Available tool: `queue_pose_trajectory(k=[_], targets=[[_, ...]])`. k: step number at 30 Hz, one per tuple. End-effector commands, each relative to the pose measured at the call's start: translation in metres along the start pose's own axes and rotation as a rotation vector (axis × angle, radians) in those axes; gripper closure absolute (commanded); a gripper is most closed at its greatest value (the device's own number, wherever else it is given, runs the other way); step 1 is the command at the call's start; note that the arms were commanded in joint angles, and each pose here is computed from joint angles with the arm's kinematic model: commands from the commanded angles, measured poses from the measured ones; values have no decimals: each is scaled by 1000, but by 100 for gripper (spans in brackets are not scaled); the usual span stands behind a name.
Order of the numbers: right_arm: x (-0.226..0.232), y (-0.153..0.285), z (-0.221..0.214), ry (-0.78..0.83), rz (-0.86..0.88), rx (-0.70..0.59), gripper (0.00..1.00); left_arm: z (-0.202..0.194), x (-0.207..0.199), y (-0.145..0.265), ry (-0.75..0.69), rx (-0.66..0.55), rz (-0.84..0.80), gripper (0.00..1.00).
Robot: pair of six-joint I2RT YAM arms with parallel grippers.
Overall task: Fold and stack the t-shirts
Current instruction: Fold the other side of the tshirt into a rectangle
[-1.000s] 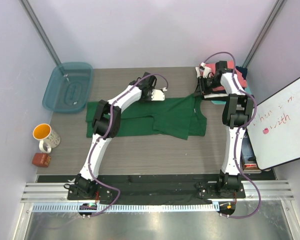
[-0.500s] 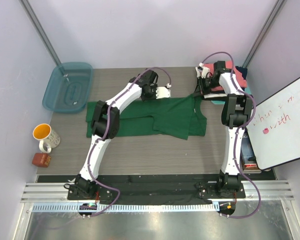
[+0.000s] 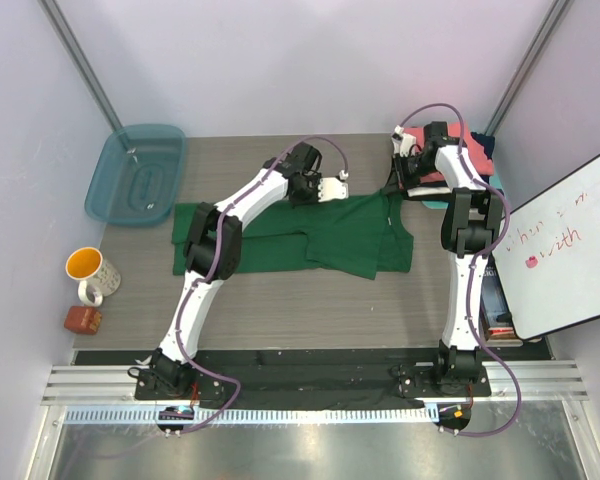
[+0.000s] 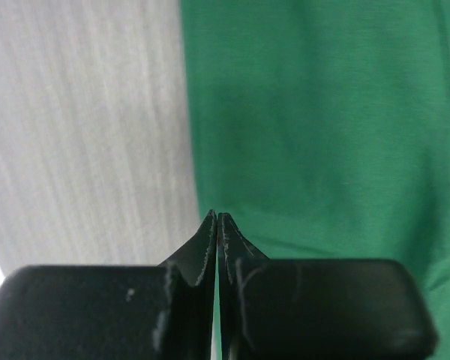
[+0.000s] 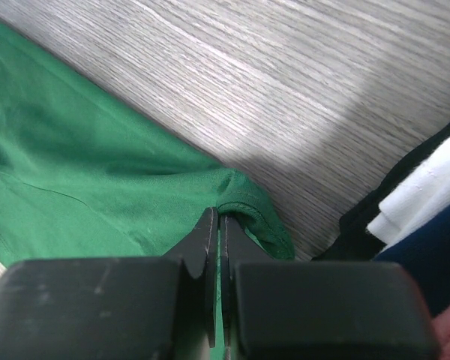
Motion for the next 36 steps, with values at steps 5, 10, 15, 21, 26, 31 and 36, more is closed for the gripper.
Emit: queue_pose_trajectory(k=[5,10,15,21,26,31,36], targets=[[6,5,7,47,-11,-26,99,8,-5,11,-6,-87,-50,100],[9,10,4,49,-12,-15,99,-3,2,-10,17,5,61,100],[20,30,-3,97,-24,17,99,-5,2,-13,15,17,71,100],[29,60,8,129,-40,-9,99,-6,-1,-14,31,21,66,100],[35,72,15,153,-42,-33,99,-6,-2,-16,31,25,65,100],[35,74,12,180,-47,-4,99,-7,-3,-17,29,41,64,100],[29,77,1,225,-82,66,99,-8,-4,-16,33,59,66,100]])
Point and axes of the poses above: each gripper's point midway between its finger pads, its own y axis back along the fingers, its own x axis along the line the jaws close on, z = x × y, the point moved 9 cm from there along y, back along the fingers, and after that the axes turned 10 degrees about -y, right-handed, at the moved point
